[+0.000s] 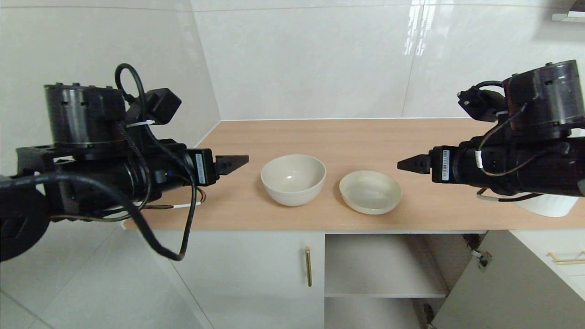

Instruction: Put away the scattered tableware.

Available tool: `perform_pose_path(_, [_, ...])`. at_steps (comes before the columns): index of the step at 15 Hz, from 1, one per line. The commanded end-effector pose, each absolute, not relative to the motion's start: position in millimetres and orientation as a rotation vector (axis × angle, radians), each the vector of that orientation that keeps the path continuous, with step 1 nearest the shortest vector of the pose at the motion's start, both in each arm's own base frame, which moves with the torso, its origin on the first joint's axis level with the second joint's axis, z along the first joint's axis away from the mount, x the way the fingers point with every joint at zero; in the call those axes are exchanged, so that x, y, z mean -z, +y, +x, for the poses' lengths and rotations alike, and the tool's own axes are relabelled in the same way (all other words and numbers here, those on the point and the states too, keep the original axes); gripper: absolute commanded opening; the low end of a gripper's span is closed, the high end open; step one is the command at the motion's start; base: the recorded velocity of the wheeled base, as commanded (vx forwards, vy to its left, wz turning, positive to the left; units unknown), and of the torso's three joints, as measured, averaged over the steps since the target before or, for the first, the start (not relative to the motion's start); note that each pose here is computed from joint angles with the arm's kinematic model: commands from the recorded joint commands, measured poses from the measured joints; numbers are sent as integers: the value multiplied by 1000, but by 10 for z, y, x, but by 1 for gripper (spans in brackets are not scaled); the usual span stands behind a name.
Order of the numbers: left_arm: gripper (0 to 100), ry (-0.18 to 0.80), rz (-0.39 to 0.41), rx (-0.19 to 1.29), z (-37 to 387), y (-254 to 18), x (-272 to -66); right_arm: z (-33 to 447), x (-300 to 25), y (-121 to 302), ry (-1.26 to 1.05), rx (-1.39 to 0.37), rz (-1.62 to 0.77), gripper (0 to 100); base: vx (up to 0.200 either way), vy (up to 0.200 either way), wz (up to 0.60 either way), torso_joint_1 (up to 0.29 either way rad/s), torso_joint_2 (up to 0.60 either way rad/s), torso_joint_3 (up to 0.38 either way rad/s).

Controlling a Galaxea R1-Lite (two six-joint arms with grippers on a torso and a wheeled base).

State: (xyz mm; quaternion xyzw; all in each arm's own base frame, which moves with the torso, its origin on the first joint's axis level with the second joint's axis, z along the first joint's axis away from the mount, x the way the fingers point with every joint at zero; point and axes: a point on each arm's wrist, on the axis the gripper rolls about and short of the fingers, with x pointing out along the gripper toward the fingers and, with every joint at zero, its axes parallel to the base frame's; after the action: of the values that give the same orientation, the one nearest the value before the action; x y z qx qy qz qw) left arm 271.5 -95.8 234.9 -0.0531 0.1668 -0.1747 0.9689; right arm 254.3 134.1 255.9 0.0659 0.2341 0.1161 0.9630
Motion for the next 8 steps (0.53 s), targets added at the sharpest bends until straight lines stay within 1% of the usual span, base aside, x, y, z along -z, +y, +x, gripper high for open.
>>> perform_pose_path(1, [100, 466, -124, 250, 3047, -1095, -2238, 2774, -2436, 1448, 504, -173, 122, 100, 0, 0, 0, 0, 0, 0])
perform_pose_path(2, [100, 553, -188, 216, 3152, -1243, -2189, 2857, -2334, 1479, 509, -89, 92, 100, 0, 0, 0, 0, 0, 0])
perform_pose_path(3, [100, 570, -223, 205, 3211, -1278, -2179, 2883, -2297, 1492, 509, -66, 83, 100, 0, 0, 0, 0, 0, 0])
perform_pose_path(4, [100, 601, -263, 194, 3312, -1360, -2124, 2907, -2279, 1508, 499, -57, 85, 100, 0, 0, 0, 0, 0, 0])
perform_pose_path(6, [100, 615, -261, 210, 3335, -1477, -2075, 2904, -2282, 1507, 496, -57, 86, 100, 0, 0, 0, 0, 0, 0])
perform_pose_path(8, [100, 635, -241, 199, 3402, -1583, -1961, 2906, -2269, 1507, 499, -54, 83, 100, 0, 0, 0, 0, 0, 0])
